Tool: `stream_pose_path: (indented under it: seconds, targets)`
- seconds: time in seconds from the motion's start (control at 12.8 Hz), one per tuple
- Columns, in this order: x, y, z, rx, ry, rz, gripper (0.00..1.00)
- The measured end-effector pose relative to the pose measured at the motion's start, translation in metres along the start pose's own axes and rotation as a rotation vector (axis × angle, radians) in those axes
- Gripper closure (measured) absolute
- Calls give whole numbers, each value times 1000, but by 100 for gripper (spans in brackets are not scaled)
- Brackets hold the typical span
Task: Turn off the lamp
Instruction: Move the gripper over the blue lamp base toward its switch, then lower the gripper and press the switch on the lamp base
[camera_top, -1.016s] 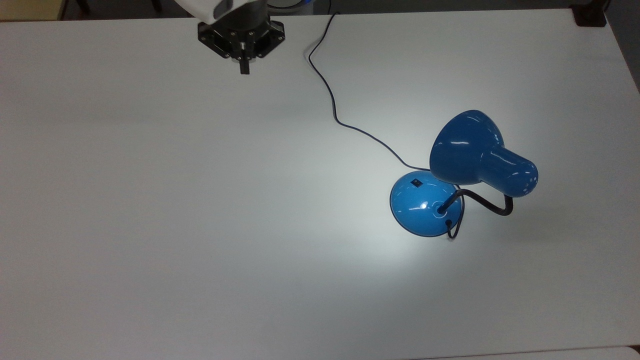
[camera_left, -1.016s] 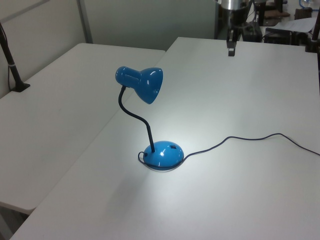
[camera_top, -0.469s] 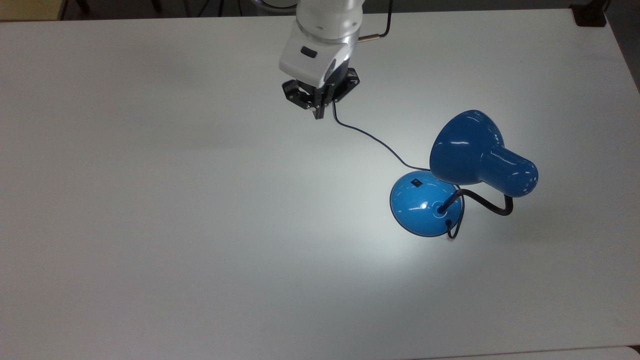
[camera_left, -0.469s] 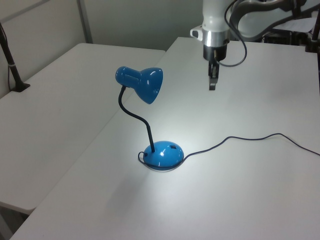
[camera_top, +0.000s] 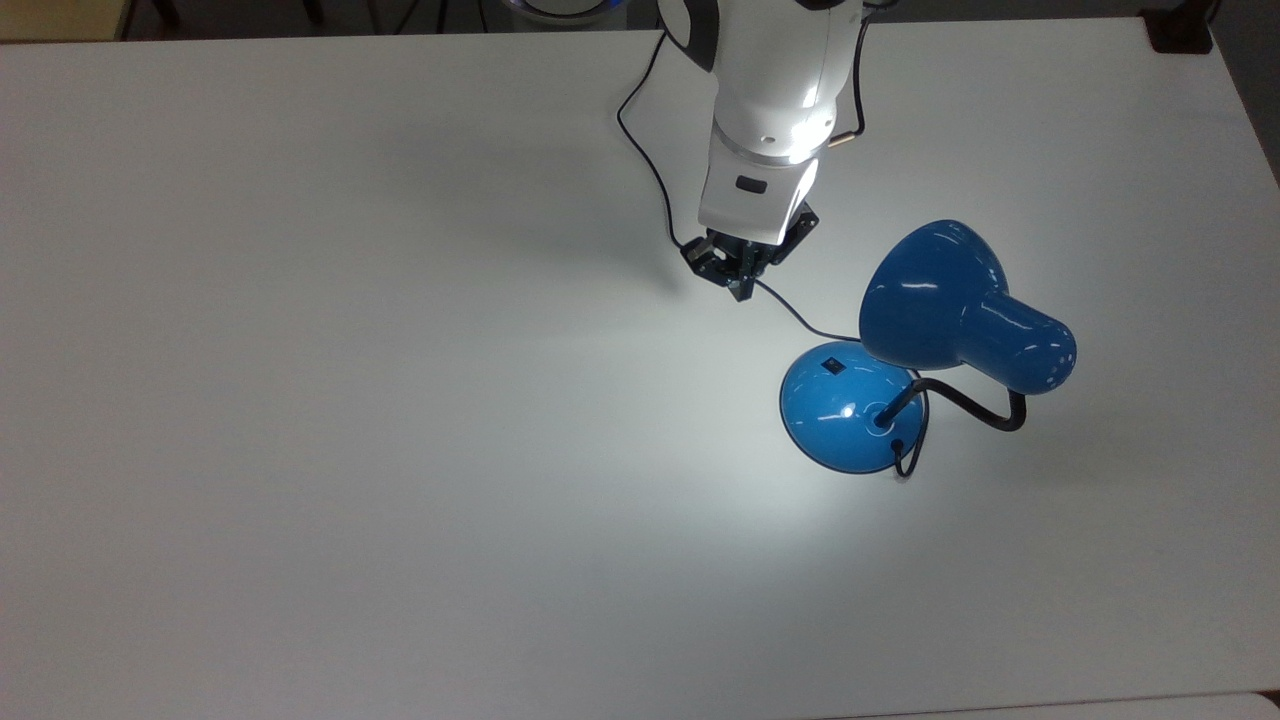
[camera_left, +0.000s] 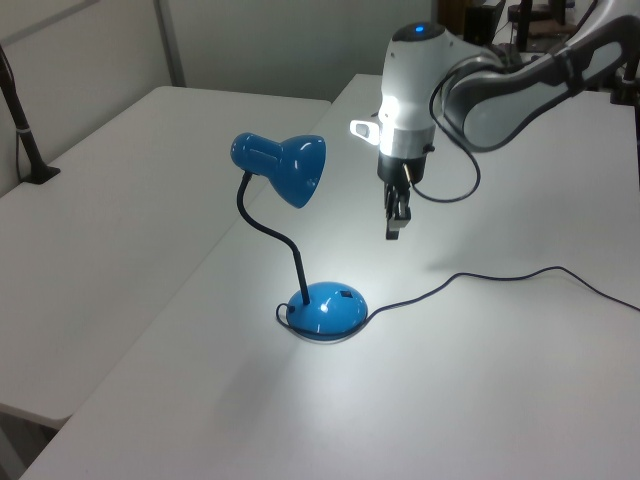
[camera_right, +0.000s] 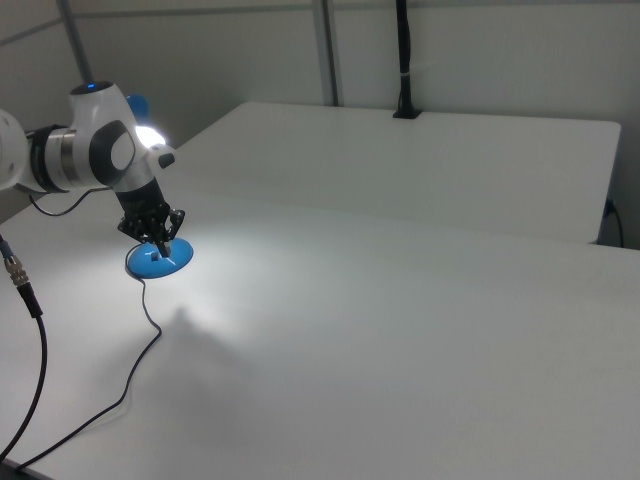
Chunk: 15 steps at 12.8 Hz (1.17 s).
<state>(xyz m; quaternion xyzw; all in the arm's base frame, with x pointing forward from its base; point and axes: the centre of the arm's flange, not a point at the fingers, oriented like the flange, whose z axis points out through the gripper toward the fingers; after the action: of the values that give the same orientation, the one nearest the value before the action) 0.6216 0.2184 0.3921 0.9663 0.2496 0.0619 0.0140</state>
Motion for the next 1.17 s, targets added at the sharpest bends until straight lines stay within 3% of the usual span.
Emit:
stream_pose_path:
  seconds: [0.86, 1.17]
  targets:
    - [24, -41, 46, 29, 132, -181, 99]
    - [28, -42, 55, 30, 165, -193, 99]
